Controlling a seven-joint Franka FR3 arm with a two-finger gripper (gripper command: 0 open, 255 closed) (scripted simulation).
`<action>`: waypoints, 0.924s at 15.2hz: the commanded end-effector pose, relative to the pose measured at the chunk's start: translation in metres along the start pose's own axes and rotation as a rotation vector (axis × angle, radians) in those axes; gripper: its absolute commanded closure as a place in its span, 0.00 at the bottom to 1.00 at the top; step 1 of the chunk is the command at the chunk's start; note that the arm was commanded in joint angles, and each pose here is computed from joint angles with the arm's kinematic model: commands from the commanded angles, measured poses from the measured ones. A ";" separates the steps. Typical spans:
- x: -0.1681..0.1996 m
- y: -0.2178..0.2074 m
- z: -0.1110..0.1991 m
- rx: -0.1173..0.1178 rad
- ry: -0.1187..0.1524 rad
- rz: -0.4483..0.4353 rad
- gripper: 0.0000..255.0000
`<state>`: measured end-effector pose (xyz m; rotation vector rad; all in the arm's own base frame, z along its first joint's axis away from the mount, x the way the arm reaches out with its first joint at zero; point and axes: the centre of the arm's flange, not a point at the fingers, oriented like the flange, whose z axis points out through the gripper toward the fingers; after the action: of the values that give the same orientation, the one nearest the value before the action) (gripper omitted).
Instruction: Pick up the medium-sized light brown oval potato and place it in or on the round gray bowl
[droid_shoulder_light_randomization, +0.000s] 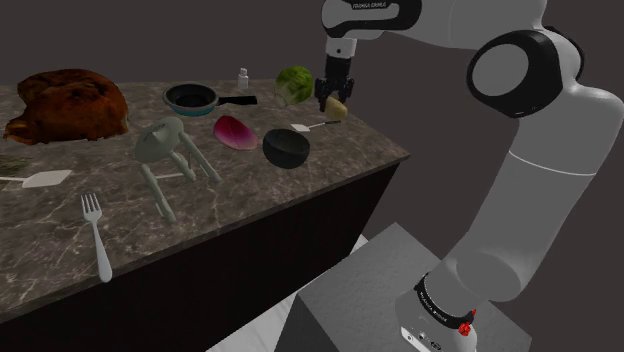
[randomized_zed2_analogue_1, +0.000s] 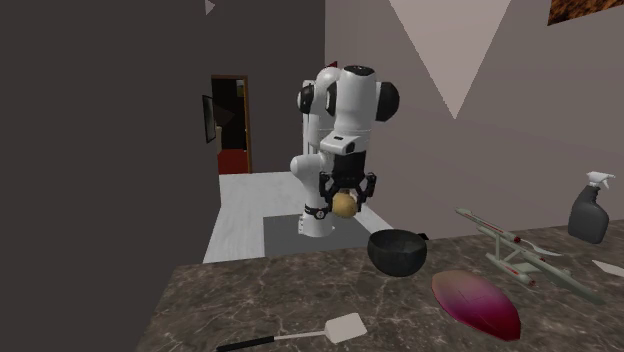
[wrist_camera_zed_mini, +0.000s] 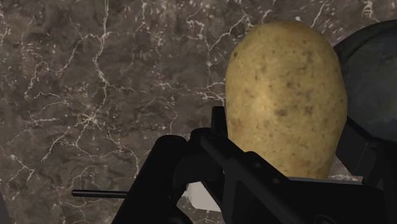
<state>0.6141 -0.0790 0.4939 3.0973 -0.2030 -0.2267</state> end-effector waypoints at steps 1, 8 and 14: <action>0.001 -0.026 -0.003 0.000 0.000 0.002 1.00; 0.002 -0.119 -0.007 0.000 0.000 0.002 1.00; 0.006 -0.153 0.013 0.000 0.000 0.002 1.00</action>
<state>0.6366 0.0699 0.4791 3.0973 -0.2044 -0.2269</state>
